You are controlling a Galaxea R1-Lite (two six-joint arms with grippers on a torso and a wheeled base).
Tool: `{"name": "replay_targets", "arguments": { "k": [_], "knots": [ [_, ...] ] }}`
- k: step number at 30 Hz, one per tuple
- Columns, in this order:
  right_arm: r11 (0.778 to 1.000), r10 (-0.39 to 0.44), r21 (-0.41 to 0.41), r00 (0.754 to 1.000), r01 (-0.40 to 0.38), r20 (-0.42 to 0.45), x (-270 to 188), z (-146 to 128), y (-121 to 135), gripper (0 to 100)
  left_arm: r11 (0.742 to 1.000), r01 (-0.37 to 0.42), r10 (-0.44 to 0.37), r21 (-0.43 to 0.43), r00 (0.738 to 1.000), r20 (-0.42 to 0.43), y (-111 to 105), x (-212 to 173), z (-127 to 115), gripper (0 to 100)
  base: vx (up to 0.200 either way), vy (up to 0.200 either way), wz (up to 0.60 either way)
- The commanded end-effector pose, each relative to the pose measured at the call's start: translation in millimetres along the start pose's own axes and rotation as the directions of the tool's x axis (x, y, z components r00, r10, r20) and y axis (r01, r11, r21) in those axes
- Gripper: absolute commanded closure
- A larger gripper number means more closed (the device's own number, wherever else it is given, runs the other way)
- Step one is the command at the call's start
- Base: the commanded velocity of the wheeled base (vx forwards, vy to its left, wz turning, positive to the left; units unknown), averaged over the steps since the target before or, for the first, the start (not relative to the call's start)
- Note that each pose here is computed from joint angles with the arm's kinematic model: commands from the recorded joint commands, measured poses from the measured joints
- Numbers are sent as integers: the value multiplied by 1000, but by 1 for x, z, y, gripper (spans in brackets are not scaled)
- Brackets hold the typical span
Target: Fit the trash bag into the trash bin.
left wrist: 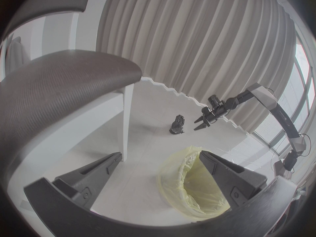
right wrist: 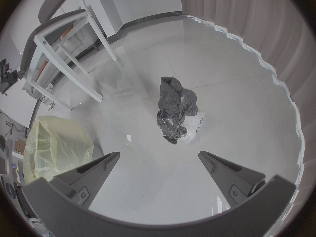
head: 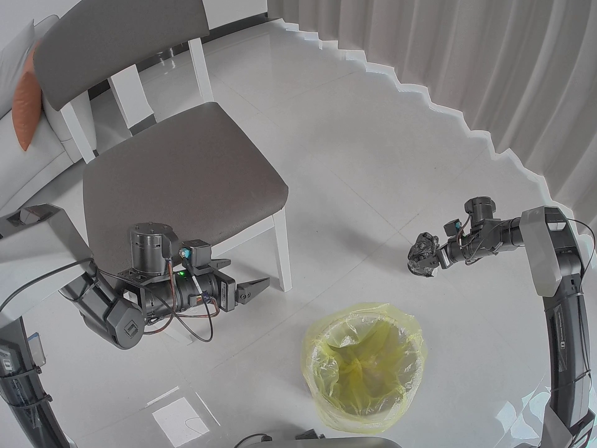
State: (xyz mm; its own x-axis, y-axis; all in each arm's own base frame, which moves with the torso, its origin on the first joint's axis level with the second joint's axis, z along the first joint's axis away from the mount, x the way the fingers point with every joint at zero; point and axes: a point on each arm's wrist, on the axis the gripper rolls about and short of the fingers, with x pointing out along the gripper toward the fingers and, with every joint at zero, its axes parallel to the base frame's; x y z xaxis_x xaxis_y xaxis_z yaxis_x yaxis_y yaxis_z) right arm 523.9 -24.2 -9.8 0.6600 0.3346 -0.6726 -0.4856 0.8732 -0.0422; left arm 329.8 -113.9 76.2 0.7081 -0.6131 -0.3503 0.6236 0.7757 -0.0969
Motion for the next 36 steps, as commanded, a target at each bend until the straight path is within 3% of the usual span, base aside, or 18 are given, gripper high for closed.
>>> {"name": "replay_targets", "arguments": {
  "k": [1,12,17,21,26,28,31,36],
  "knots": [
    [1000,1,-2,1000,-1,2,3,-2,0,0,1000,-4,4,-2,1000,0,1,0,-1,0,0,0,0],
    [1000,9,25,994,-6,-104,29,-58,-16,0,1000,-7,7,-13,1000,-17,2,1,-8,0,0,0,0],
    [1000,-14,15,996,16,-89,18,-55,-27,0,1000,-9,9,-14,1000,-18,3,0,-8,0,0,0,0],
    [998,-57,-6,998,57,-33,-4,-35,-38,0,1000,-10,10,-14,1000,-12,4,1,-6,0,0,0,0],
    [987,-137,-73,985,145,105,-38,4,-48,0,1000,-9,9,-11,1000,-11,2,-1,-7,0,0,0,0],
    [953,-211,-149,933,263,293,-73,47,-54,0,1000,-11,11,-10,1000,-1,3,-3,-7,0,0,0,0],
    [921,-248,-187,884,343,397,-96,67,-56,0,1000,-13,13,-4,1000,17,3,-5,-8,0,0,0,0],
    [919,-259,-180,881,350,395,-92,59,-60,0,1000,-3,3,0,1000,19,0,-6,-10,0,0,0,0]
  ]
}}
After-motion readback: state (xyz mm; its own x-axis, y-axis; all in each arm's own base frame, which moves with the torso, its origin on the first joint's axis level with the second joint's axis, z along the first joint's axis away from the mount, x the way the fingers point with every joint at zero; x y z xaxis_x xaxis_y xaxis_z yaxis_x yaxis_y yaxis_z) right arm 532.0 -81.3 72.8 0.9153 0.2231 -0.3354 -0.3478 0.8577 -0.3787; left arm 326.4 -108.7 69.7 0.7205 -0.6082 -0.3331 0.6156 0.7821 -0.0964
